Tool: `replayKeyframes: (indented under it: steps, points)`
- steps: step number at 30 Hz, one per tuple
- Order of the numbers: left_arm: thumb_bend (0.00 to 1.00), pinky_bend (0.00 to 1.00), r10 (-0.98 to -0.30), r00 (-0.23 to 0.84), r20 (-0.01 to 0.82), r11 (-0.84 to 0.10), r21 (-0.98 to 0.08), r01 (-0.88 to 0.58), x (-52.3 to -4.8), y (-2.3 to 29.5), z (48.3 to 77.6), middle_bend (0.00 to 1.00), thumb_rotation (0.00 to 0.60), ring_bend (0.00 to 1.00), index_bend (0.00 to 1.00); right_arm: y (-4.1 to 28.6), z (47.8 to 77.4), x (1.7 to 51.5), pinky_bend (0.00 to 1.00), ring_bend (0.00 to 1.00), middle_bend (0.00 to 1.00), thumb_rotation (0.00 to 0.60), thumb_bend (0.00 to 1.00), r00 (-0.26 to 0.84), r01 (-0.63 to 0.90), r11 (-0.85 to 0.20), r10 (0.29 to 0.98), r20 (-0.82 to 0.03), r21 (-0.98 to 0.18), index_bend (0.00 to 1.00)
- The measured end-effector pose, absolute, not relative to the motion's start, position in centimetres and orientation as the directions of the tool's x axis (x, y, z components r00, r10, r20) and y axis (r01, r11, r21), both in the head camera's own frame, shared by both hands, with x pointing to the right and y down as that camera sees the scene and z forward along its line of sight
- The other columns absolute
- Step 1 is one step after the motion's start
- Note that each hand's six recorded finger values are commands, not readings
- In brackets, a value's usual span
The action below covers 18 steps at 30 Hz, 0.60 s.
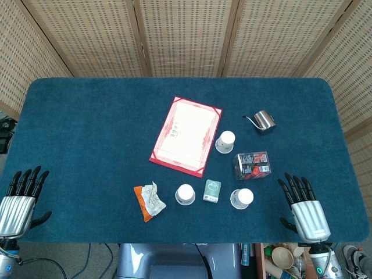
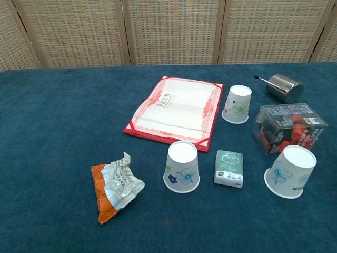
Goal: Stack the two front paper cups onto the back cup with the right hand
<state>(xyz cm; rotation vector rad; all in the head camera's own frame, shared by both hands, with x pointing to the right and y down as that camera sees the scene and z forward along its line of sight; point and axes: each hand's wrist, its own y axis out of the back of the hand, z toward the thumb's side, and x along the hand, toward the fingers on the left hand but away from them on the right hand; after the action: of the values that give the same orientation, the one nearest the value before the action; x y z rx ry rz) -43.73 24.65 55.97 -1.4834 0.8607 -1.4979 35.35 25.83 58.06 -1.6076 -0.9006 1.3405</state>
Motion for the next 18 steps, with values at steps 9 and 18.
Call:
replayKeyframes:
  steps: [9,18]
  points:
    - [0.15,0.0,-0.907,0.051,0.419,-0.413,-0.906,0.093,-43.71,24.69,55.85,0.0,0.6,0.0,0.0,25.85,57.87,35.42,0.0,0.0,0.0,0.6,0.09,0.171,0.016,-0.388,0.909,-0.38,-0.921,0.0]
    - [0.15,0.0,-0.908,0.063,0.415,-0.409,-0.908,0.092,-43.47,24.65,55.81,0.0,0.6,0.0,0.0,25.84,57.59,35.3,0.0,0.0,0.0,0.6,0.09,0.175,0.022,-0.381,0.912,-0.372,-0.924,0.0]
